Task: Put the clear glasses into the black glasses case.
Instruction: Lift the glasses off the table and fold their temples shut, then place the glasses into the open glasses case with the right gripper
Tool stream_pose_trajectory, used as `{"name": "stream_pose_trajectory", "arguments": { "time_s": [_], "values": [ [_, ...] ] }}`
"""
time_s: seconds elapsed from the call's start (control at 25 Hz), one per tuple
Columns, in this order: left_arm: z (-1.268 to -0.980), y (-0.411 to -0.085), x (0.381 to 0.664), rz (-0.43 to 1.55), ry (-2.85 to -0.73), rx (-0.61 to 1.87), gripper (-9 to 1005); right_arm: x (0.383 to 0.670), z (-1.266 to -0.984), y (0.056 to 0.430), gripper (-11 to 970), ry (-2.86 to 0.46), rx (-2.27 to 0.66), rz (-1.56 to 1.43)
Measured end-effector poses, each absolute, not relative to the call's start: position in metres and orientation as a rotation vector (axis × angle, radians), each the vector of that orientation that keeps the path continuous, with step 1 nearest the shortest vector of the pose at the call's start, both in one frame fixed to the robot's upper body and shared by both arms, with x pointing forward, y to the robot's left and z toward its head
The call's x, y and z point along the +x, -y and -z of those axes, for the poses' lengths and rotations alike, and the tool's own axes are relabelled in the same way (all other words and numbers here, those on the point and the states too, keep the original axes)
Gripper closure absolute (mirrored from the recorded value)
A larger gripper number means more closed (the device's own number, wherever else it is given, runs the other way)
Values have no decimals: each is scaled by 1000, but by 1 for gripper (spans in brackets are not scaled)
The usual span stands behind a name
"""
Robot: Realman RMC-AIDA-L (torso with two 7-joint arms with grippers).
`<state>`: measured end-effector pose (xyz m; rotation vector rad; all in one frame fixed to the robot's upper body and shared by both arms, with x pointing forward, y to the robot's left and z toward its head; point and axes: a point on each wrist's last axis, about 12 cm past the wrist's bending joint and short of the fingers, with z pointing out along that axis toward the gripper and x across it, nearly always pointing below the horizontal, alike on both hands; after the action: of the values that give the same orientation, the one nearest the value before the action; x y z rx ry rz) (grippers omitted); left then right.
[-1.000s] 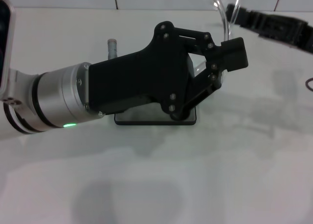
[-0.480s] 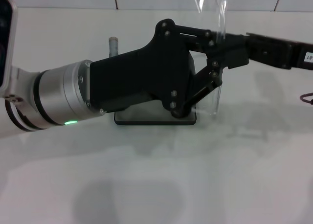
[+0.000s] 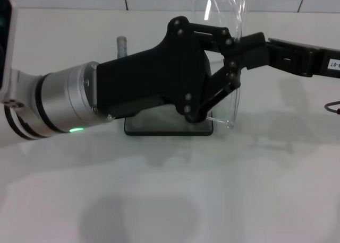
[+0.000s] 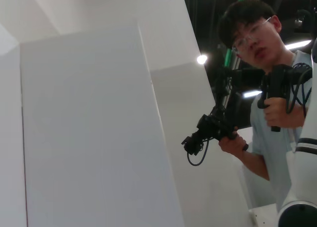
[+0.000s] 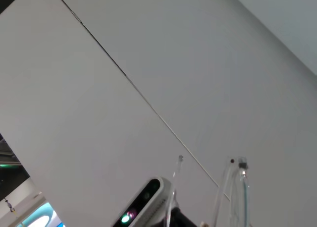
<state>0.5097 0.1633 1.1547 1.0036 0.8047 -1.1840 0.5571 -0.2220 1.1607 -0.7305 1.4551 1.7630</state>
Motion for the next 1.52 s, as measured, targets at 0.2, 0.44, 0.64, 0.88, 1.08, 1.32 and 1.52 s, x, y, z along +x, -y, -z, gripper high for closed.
{"name": "stream_pose_trajectory", "arguments": {
  "time_s": [0.2,0.44,0.64,0.88,1.08,1.32,1.52],
  "values": [
    [-1158,-165,514,1180,-807,993,924,556,-1159,222,902,-1465,-741,-1763],
    [-1157,-165,516,1167,-826,990,924,554,-1158,218,902,-1468,-770,-1781],
    [-1156,-165,516,1163,-834,987,924,553,-1160,216,902,-1457,-784,-1790],
    [-1155,-165,518,1151,-852,983,924,553,-1161,216,902,-1448,-795,-1793],
    [-1155,-165,519,1146,-857,981,923,553,-1162,216,902,-1445,-798,-1794],
    [-1160,-164,519,1141,-830,988,923,555,-1159,221,903,-1470,-760,-1759],
    [-1162,-165,517,1137,-818,988,923,560,-1154,223,903,-1516,-724,-1702]
  ]
}}
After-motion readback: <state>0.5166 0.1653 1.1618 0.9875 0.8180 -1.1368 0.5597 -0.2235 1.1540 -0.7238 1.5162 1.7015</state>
